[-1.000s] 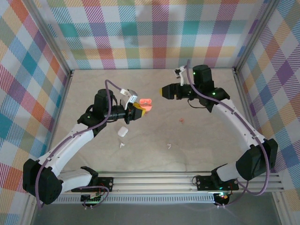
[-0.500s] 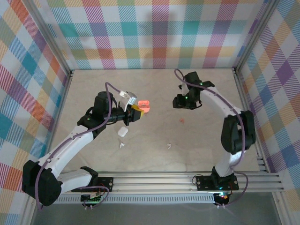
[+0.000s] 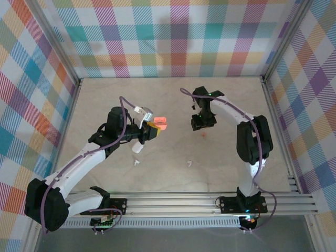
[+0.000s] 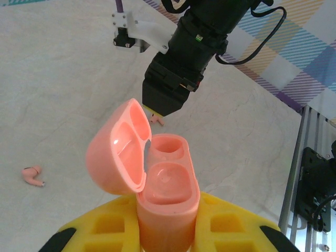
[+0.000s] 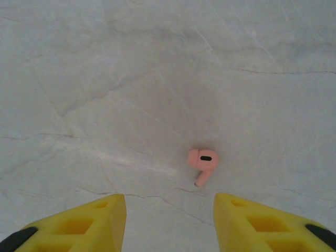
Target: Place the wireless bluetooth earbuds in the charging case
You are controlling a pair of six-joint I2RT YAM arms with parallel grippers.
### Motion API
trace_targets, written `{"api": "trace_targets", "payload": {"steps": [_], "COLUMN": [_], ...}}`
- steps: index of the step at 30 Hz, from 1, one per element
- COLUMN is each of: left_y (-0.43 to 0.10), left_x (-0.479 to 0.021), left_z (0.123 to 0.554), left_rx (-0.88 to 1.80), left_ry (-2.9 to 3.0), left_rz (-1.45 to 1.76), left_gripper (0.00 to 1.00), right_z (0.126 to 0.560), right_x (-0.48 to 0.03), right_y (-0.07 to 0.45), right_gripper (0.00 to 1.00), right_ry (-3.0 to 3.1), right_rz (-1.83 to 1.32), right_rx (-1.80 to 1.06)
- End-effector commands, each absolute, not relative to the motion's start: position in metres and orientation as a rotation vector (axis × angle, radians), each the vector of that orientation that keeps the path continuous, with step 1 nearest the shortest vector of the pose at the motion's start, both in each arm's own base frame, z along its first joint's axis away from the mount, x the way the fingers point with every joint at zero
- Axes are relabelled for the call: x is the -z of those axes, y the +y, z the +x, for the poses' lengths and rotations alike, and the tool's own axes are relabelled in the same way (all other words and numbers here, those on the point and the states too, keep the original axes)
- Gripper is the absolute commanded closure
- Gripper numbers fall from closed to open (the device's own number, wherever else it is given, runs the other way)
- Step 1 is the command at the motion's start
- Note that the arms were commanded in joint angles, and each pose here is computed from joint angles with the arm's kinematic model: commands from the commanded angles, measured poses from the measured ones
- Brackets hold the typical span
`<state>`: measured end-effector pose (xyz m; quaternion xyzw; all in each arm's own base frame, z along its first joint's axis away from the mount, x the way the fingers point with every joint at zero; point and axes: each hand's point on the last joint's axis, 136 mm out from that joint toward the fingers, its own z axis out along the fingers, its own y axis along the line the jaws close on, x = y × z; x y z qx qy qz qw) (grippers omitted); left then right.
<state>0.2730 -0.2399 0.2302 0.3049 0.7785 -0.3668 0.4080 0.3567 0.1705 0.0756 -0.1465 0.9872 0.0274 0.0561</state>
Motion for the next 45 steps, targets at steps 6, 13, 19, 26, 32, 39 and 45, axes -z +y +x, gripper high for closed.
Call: {"api": "trace_targets", "payload": {"steps": [6,13,19,26,32,39,45], "left_y": [-0.238,-0.238,-0.242,-0.242,-0.241,-0.241,-0.242], "left_x": [-0.237,-0.236,-0.236,-0.235,-0.234,-0.233,-0.233], "left_z": [0.278,0.279,0.282,0.282,0.280,0.280,0.280], "left_rx": [0.941,0.935,0.950,0.953,0.950,0.954,0.956], "left_ry": [1.931,1.939,1.945,1.954,1.961,1.963,1.963], "left_rz": [0.726,0.725,0.734,0.737,0.735,0.737,0.739], "left_gripper": [1.00,1.00,1.00,1.00,1.00,1.00,1.00], "right_z": [0.356,0.352,0.350,0.349,0.348,0.347,0.348], "right_x": [-0.058,-0.049,-0.042,-0.034,-0.029,-0.025,-0.023], "right_y": [0.161,0.159,0.156,0.156,0.155,0.150,0.149], "right_gripper": [0.60,0.57,0.56,0.57,0.59,0.60,0.60], "right_ry": [3.065,3.089,3.107,3.126,3.132,3.133,3.131], "right_rz": [-0.493,-0.494,-0.498,-0.499,-0.497,-0.499,-0.502], "right_rx": [0.006,0.022,0.044,0.045,0.048,0.089,0.101]}}
